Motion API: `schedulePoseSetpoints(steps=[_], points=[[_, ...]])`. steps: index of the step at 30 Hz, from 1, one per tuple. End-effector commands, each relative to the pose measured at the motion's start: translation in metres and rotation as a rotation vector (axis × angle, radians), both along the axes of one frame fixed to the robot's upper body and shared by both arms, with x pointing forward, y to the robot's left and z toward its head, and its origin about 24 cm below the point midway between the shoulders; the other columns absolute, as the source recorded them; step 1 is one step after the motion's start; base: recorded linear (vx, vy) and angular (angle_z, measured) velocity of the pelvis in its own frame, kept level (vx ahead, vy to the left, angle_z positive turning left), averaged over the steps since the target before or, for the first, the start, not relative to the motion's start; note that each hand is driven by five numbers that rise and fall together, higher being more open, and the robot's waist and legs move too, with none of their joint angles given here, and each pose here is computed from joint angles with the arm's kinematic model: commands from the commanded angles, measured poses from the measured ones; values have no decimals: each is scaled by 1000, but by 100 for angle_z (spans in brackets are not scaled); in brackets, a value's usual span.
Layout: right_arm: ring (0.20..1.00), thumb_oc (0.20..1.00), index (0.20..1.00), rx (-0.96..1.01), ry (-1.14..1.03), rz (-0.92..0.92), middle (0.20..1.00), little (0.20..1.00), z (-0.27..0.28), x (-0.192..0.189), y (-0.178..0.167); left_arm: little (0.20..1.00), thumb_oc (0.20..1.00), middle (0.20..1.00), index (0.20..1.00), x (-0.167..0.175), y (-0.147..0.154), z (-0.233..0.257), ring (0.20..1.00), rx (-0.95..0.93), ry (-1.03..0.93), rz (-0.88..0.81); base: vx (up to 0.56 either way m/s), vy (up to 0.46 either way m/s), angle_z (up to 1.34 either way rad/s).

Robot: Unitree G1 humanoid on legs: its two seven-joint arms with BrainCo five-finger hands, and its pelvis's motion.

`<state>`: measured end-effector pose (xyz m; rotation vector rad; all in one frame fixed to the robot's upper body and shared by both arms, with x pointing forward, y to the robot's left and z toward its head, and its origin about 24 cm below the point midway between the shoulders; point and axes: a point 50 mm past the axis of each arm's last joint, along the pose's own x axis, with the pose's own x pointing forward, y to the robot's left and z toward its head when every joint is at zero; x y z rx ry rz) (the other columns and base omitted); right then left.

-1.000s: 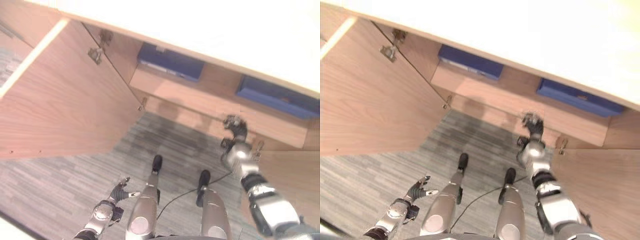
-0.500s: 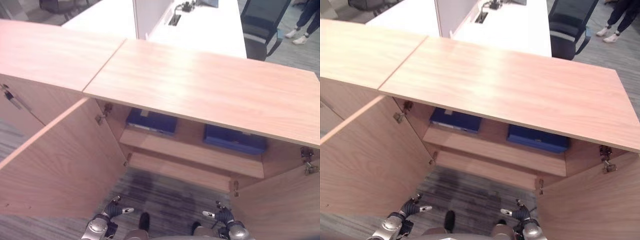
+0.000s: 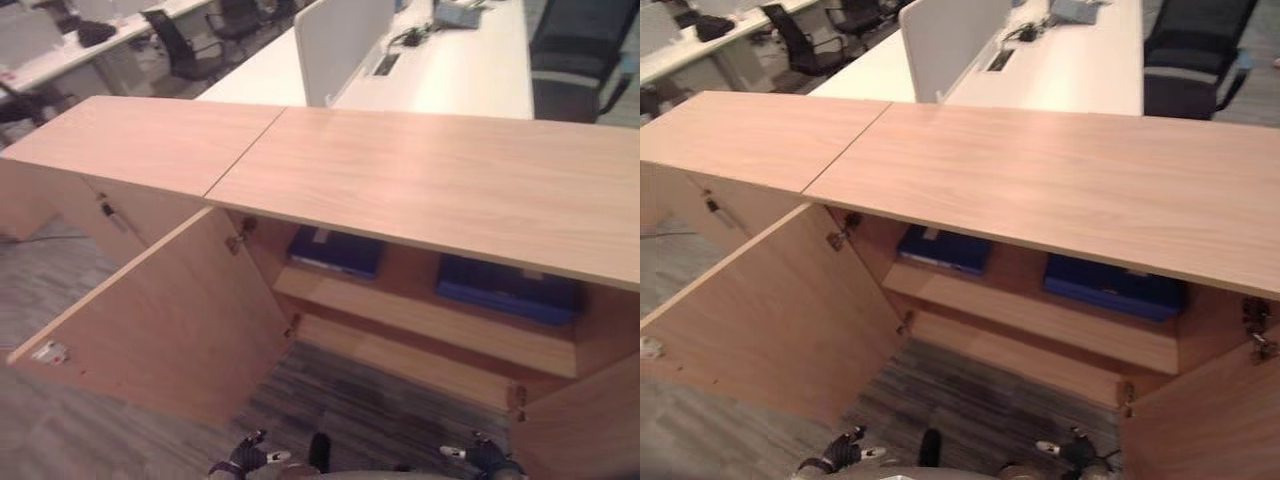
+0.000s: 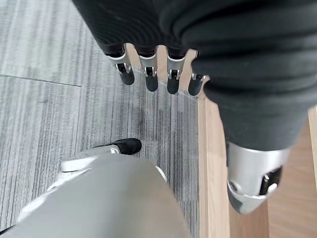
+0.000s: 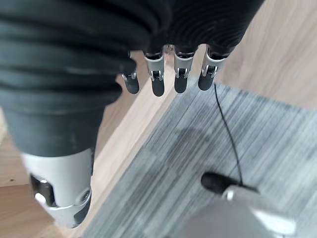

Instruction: Put the empty folder in the office cabinet

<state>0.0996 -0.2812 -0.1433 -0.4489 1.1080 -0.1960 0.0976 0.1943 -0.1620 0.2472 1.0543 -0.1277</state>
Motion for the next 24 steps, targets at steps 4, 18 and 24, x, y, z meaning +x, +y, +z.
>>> schedulePoseSetpoints(steps=[4, 18, 24], points=[[1000, 1000, 1000, 5, -42, 4, 1000, 1000, 2, 15, 5, 1000, 1000, 1000, 1000, 50, 37, 20, 1000, 72, -115, 70, -162, 67, 7], [1000, 1000, 1000, 51, 94, -90, 1000, 1000, -11, -32, 10, 1000, 1000, 1000, 1000, 86, 34, 36, 1000, 115, -203, -51, -74, 191, 51], [1000, 1000, 1000, 161, 8, -74, 1000, 1000, -15, -1, 46, 1000, 1000, 1000, 1000, 73, 50, 32, 1000, 161, -145, 2, -41, 213, 10]])
